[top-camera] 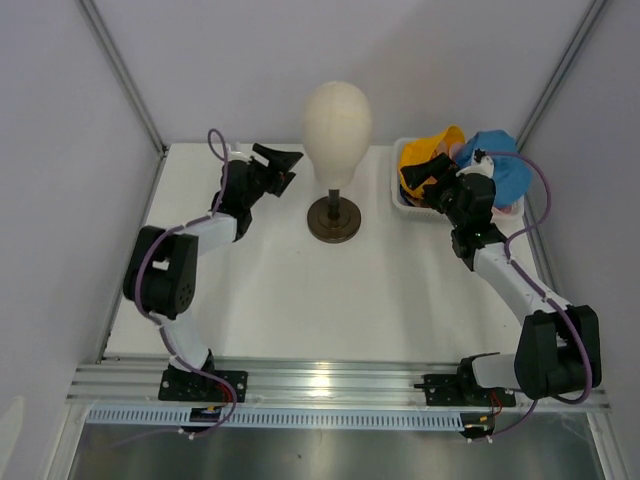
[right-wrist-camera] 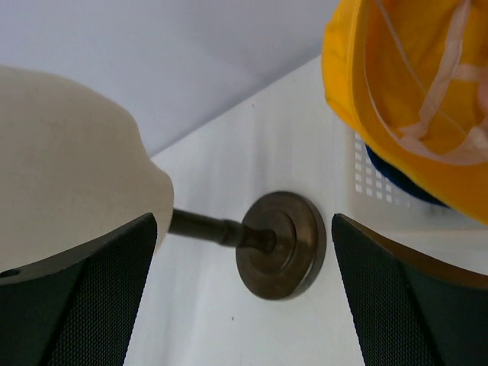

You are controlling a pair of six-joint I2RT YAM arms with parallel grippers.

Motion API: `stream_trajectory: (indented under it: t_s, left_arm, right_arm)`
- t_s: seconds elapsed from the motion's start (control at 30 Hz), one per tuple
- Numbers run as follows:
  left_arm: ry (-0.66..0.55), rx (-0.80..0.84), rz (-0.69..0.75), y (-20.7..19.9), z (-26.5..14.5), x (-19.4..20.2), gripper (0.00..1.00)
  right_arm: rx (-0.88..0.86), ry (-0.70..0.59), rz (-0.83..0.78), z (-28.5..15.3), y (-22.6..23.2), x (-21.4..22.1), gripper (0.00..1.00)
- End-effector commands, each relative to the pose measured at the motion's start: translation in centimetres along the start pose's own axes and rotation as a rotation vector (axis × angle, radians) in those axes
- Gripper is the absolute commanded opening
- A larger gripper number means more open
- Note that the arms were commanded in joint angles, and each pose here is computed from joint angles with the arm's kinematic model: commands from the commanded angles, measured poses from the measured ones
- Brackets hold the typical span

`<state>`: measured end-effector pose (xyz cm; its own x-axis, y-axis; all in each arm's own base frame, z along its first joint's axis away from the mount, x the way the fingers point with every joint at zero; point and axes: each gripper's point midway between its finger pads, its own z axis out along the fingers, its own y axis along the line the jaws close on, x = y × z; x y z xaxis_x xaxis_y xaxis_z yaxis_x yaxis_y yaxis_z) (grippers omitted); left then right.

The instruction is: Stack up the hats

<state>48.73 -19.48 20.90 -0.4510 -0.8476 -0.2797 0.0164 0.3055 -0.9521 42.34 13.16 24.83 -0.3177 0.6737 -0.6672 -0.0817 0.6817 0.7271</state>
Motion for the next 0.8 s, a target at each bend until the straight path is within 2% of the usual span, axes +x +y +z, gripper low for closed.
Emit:
stream_trajectory:
  t_s: [0.0,0.03,0.13,0.17,0.37,0.53,0.67,0.77]
  left_arm:
    - [0.031,0.084,-0.025,-1.7,3.8,-0.1,0.80]
    - [0.053,0.047,-0.034,0.0,5.1,0.1,0.79]
    - [0.069,0.053,-0.003,0.4,6.6,0.0,0.79]
    - [0.081,0.008,-0.005,2.0,7.1,0.3,0.79]
    - [0.176,0.028,-0.041,2.6,10.0,1.6,0.76]
    - [0.241,0.023,-0.010,3.1,9.6,3.3,0.75]
    - [0.278,-0.012,0.031,4.7,7.8,4.5,0.74]
    - [0.307,0.008,0.059,4.0,7.2,5.6,0.73]
  right_arm:
    - [-0.052,-0.170,0.013,0.3,3.1,-5.1,0.99]
    - [-0.059,-0.173,0.008,0.4,3.2,-5.1,0.98]
    - [-0.053,-0.173,-0.003,1.4,2.7,-4.9,0.98]
    - [-0.049,-0.168,0.010,1.7,2.6,-4.7,0.98]
    - [-0.113,-0.075,0.053,6.5,3.5,-1.0,0.97]
    - [-0.132,0.042,0.122,11.2,3.9,3.3,0.94]
    - [-0.083,0.053,0.160,12.3,2.9,5.4,0.94]
    - [-0.085,0.088,0.188,12.9,2.8,7.3,0.94]
